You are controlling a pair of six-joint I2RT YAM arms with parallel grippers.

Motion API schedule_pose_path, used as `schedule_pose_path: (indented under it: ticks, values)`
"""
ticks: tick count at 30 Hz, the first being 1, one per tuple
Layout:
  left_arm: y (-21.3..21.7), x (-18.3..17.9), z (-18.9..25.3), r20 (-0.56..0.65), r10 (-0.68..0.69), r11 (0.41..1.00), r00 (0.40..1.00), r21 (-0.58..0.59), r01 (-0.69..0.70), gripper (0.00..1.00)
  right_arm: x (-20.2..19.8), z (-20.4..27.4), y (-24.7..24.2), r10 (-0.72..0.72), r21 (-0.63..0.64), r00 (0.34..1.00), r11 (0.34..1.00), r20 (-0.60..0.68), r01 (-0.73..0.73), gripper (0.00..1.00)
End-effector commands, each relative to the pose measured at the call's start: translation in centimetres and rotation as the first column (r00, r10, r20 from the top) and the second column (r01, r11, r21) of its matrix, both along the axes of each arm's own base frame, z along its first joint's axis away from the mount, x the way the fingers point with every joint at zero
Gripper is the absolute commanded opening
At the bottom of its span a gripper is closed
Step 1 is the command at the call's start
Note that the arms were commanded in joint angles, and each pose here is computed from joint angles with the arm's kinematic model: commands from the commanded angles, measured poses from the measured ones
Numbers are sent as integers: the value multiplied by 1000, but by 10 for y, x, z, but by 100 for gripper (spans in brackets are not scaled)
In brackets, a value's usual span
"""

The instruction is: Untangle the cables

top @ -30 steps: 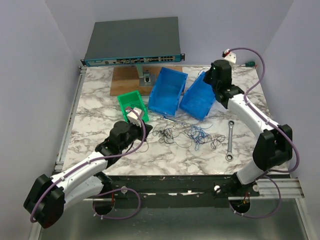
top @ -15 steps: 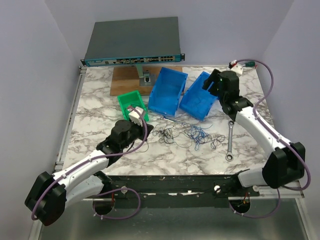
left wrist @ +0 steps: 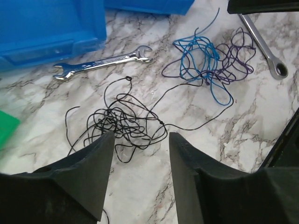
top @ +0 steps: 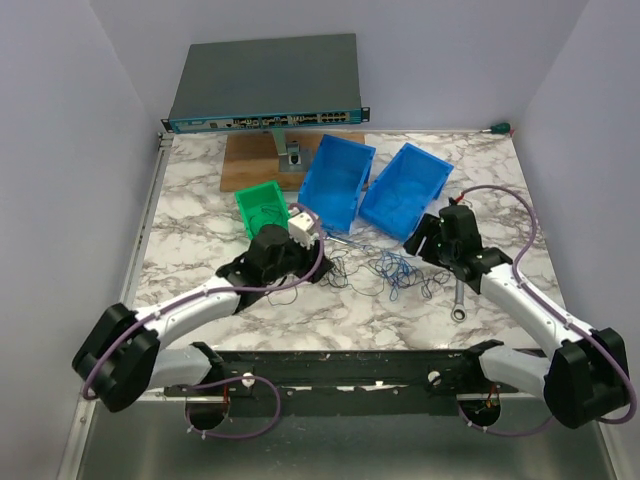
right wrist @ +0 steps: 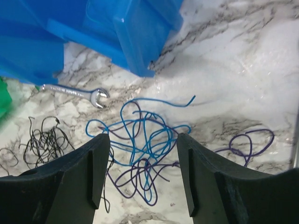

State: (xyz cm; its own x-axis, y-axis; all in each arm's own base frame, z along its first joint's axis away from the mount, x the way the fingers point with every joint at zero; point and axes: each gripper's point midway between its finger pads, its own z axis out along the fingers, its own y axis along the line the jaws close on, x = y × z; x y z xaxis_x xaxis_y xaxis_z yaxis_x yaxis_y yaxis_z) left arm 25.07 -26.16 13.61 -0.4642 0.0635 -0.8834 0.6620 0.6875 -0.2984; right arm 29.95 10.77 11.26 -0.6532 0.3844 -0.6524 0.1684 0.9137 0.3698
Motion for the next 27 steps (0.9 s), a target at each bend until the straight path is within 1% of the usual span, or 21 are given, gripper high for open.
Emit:
schedule_pose_path:
  ticks: [1, 3, 6, 9, 11, 14, 17, 19, 21, 22, 23, 24, 25, 26, 27]
  values:
    - [-28, -9, -14, -93, -129, 989, 987, 62, 135, 56, -13, -6, 22, 78, 108, 997, 991, -20, -75, 65]
    - [-34, -11, -24, -130, -146, 983, 981, 90, 159, 59, -14, -4, 36, 148, 154, 989, 977, -5, -146, 65]
    - [-39, -10, -35, -169, -141, 976, 975, 140, 166, 63, -11, -5, 46, 234, 147, 972, 962, -3, -231, 63]
    - [-33, 1, -52, -210, -59, 968, 976, 226, 107, 63, -10, -13, 57, 334, 125, 942, 936, -29, -328, 61]
    - [-30, 4, -63, -247, -25, 958, 969, 271, 94, 63, -6, -16, 63, 373, 77, 927, 926, -44, -369, 60]
    - [-30, 4, -73, -282, -7, 951, 960, 295, 93, 63, 2, -26, 67, 369, -53, 925, 926, -89, -374, 60]
    - [-25, 8, -81, -297, 38, 939, 954, 338, 68, 62, 8, -31, 76, 382, -125, 917, 910, -114, -394, 59]
    - [-22, 10, -86, -312, 60, 930, 948, 362, 60, 59, 8, -39, 80, 386, -157, 912, 901, -140, -406, 52]
    - [-21, 11, -92, -330, 78, 920, 941, 387, 59, 52, 9, -42, 80, 380, -174, 912, 898, -154, -403, 34]
    - [-20, 11, -95, -338, 84, 916, 937, 397, 61, 47, 8, -43, 79, 374, -179, 914, 900, -156, -398, 21]
    - [-19, 11, -98, -346, 92, 910, 934, 410, 63, 42, 8, -39, 78, 371, -181, 917, 901, -144, -393, 12]
    - [-19, 12, -100, -354, 99, 905, 930, 421, 64, 34, 9, -36, 77, 365, -183, 922, 905, -128, -384, 5]
    - [-17, 13, -103, -359, 109, 898, 927, 435, 63, 26, 8, -28, 76, 361, -180, 927, 910, -105, -375, 4]
    - [-17, 14, -104, -363, 116, 893, 924, 446, 62, 14, 8, -20, 76, 360, -175, 929, 913, -81, -369, 1]
    - [-17, 14, -104, -364, 121, 891, 924, 450, 61, 4, 7, -12, 76, 361, -169, 931, 915, -60, -366, 1]
